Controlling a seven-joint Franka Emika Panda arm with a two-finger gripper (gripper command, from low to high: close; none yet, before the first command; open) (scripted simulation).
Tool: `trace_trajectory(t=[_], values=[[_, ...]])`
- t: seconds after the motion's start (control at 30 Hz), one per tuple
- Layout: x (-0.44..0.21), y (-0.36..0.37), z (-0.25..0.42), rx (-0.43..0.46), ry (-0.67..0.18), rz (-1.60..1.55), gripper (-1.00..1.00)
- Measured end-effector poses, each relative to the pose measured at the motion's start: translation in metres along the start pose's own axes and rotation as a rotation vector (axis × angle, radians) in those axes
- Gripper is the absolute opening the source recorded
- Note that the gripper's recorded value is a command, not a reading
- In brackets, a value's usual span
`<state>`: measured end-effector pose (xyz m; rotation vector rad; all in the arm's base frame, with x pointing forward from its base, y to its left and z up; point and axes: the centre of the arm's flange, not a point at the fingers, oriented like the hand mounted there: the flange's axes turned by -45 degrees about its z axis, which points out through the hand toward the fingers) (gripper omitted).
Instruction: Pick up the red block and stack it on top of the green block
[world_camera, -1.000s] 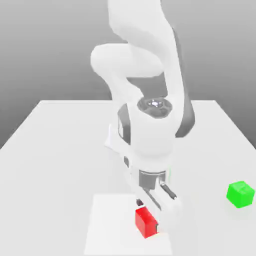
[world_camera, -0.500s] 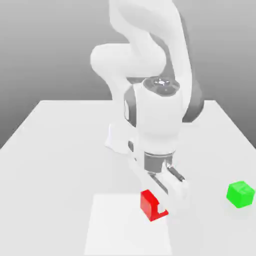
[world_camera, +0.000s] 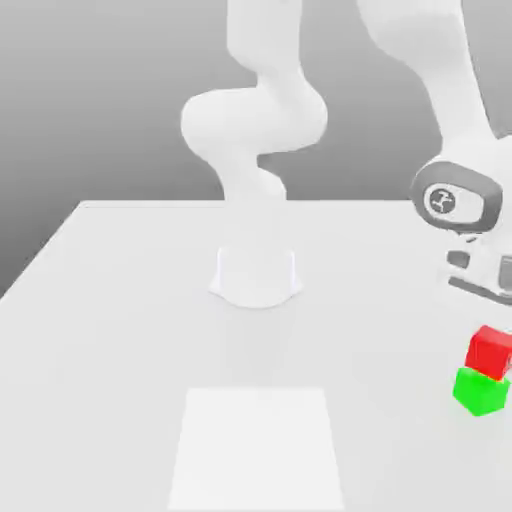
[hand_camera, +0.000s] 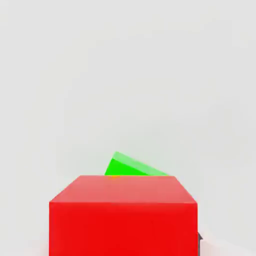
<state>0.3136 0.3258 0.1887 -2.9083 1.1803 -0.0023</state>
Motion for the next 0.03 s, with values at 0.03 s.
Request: trace_trajectory(t=[0.03], values=[[0.0000, 0.0000, 0.0000, 0.000, 0.000, 0.000, 1.00]])
